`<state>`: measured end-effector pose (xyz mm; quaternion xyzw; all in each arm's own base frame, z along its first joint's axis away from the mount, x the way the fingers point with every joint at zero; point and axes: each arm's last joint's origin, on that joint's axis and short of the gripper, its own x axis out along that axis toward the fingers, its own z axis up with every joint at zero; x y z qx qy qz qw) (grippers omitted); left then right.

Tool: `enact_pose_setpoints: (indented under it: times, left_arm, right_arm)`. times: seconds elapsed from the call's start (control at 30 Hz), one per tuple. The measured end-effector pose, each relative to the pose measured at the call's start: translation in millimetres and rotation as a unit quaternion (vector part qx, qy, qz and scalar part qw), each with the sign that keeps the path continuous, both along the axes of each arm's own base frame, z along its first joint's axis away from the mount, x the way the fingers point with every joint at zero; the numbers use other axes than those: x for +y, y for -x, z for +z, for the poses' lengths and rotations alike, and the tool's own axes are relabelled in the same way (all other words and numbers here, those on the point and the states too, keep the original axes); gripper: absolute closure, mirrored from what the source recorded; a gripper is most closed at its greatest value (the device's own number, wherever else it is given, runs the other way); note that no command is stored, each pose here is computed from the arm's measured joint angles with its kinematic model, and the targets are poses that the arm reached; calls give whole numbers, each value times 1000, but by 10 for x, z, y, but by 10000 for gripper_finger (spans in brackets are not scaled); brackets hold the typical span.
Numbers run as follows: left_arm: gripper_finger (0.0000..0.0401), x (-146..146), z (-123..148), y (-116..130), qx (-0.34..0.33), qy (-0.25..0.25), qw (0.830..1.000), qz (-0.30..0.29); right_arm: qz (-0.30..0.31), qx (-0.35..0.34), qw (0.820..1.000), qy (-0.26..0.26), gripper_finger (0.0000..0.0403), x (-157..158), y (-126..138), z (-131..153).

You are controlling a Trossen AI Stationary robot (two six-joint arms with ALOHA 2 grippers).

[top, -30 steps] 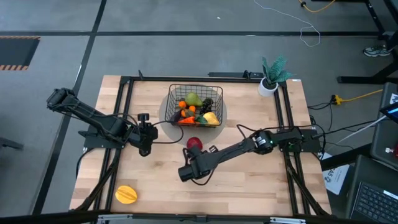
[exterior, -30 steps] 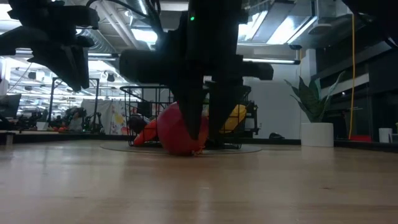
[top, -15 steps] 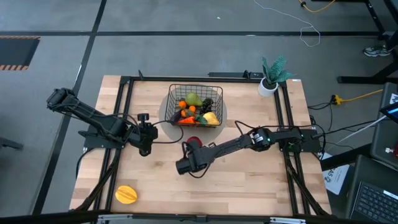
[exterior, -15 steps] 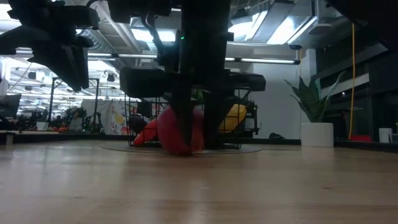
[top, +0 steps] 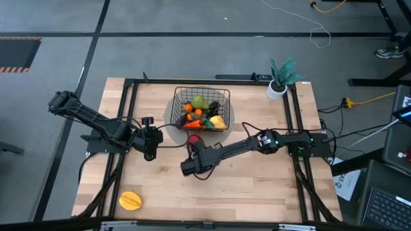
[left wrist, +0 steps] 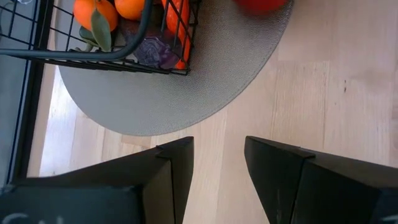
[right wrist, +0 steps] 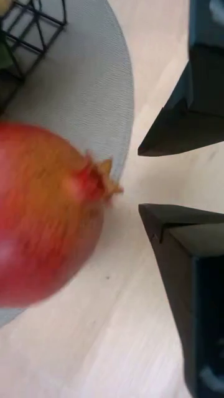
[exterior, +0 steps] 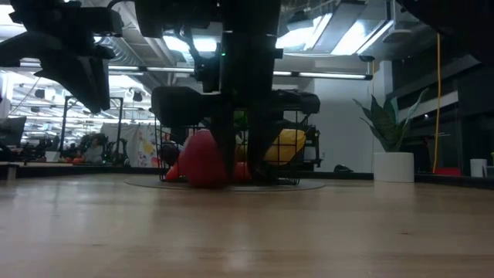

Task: Build produce basket
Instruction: Put the red pomegranate into the black wire basket

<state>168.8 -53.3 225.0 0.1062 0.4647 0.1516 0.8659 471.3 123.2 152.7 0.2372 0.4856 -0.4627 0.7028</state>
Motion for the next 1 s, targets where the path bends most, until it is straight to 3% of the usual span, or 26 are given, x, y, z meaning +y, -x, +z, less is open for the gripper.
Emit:
enact_pose_setpoints:
  times: [0.63, 0.8, 1.0]
  left_arm:
    - [268, 0, 0, 0, 0, 0, 1000, 0]
    - [268, 0, 0, 0, 0, 0, 1000, 0]
    - [268, -1, 1, -3, -2, 1, 1000, 0]
  right_arm:
    - [22, -34, 999, -10, 279, -79, -119, 26]
    - [19, -39, 998, -54, 279, -100, -156, 114]
    - [12, -32, 997, -67, 279, -177, -157, 225]
